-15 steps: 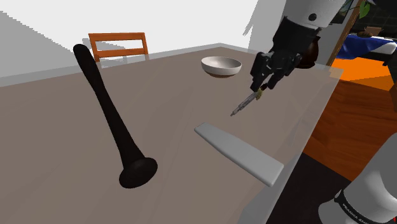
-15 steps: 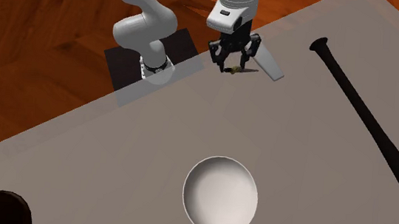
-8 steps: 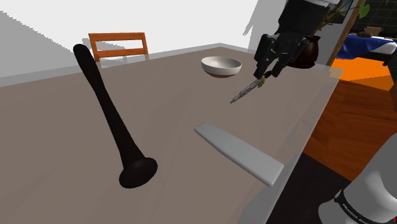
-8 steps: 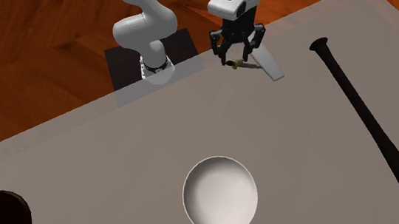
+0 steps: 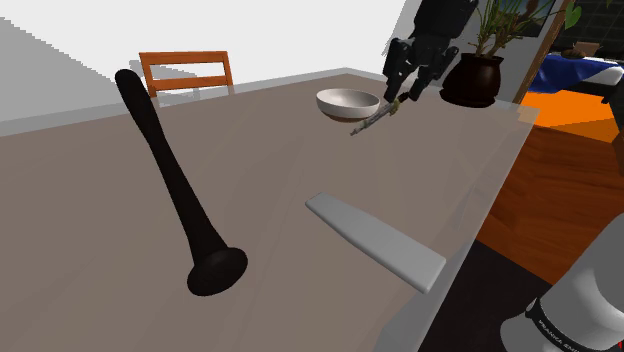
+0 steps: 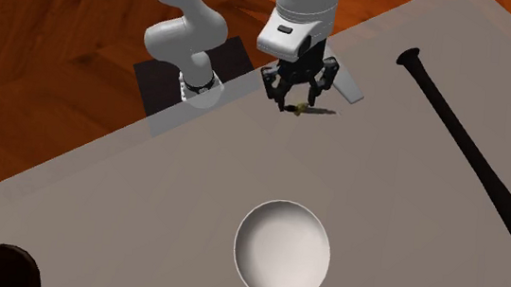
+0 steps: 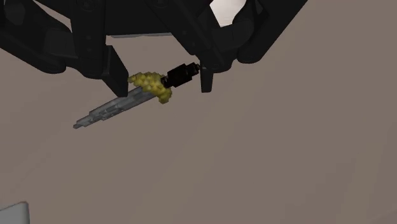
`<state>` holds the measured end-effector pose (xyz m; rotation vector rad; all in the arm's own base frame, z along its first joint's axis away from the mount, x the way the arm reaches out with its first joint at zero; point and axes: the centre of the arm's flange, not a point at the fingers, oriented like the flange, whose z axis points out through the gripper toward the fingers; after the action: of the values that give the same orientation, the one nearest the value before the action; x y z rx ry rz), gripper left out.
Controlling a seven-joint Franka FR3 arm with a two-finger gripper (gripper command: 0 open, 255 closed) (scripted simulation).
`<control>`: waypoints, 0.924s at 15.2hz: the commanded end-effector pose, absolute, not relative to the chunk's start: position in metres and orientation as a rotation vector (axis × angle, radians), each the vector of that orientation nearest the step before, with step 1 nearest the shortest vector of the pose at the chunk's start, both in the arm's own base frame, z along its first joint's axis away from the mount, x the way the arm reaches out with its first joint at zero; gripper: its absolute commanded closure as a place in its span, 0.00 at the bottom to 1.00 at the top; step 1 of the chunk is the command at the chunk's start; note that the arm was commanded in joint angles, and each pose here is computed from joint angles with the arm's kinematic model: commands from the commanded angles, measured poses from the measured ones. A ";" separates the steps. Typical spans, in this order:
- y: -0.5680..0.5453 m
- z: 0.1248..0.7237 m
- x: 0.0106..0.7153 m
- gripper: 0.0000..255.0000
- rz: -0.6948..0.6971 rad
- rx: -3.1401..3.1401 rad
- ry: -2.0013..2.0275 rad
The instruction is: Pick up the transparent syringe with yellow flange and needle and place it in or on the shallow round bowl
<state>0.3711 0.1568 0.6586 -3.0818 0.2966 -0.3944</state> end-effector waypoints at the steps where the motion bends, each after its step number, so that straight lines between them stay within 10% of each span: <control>1: 0.143 0.658 0.395 1.00 -0.395 -3.082 0.296; 14: 0.053 0.662 0.541 1.00 -0.395 -3.082 0.296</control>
<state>0.5318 0.0628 0.6621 -3.0819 0.2967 -0.3955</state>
